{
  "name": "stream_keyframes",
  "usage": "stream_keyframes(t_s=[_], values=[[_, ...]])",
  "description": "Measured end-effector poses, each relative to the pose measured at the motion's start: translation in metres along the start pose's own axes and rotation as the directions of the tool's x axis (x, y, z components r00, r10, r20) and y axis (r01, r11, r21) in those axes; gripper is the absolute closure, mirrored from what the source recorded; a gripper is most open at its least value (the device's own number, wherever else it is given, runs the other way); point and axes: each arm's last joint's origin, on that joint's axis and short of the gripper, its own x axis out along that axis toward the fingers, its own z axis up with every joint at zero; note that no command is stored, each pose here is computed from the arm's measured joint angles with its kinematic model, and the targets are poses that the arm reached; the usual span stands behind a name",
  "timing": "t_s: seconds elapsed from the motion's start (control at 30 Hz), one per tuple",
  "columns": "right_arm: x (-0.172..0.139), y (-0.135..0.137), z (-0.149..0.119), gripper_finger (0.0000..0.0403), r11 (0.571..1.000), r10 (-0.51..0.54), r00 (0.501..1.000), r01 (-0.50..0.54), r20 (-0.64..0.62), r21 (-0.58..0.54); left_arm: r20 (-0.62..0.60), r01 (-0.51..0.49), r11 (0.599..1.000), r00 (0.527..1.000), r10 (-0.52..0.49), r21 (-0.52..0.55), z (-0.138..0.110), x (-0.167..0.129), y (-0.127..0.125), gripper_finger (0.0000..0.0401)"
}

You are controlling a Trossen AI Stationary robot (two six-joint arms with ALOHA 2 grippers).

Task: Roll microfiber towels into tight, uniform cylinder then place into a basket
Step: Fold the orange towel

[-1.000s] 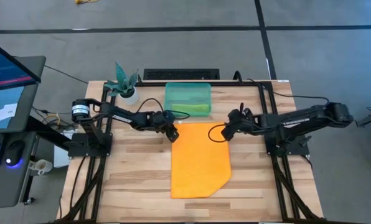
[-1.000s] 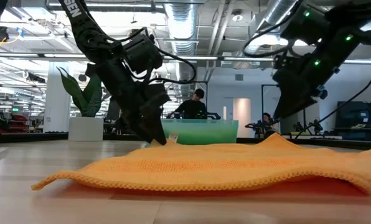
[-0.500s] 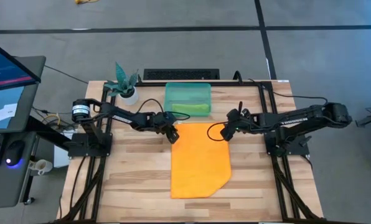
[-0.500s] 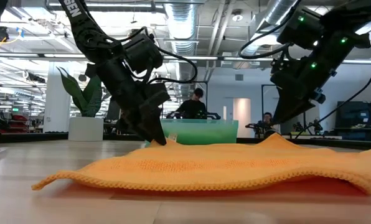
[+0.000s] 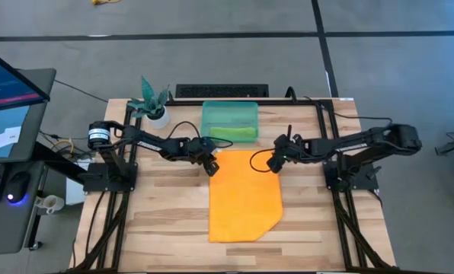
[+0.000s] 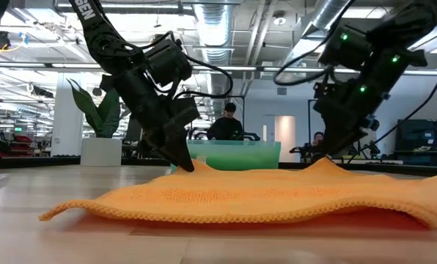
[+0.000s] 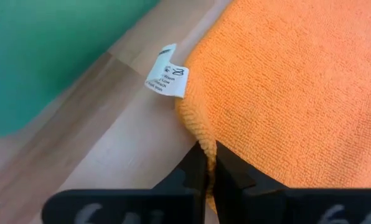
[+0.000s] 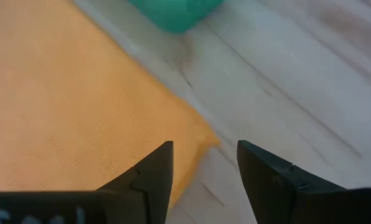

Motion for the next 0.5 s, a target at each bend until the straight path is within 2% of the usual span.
stream_keyframes(t_s=[0.23,0.4,0.5], values=[[0.016,-0.001,0.002,0.0207,1.000,-0.001,1.000,0.001,-0.029,-0.005,-0.005,-0.006,1.000,1.000,0.006,0.010,0.000,0.000,0.000,0.0396],[0.022,0.000,0.004,0.0220,0.997,0.072,0.996,-0.073,-0.050,-0.028,-0.005,-0.008,1.000,1.000,0.008,0.012,-0.001,0.000,0.001,0.0399],[0.022,-0.001,0.005,0.0239,0.996,0.081,0.995,-0.083,-0.051,-0.021,-0.004,-0.009,1.000,1.000,0.009,0.012,-0.001,0.000,0.001,0.0399]])
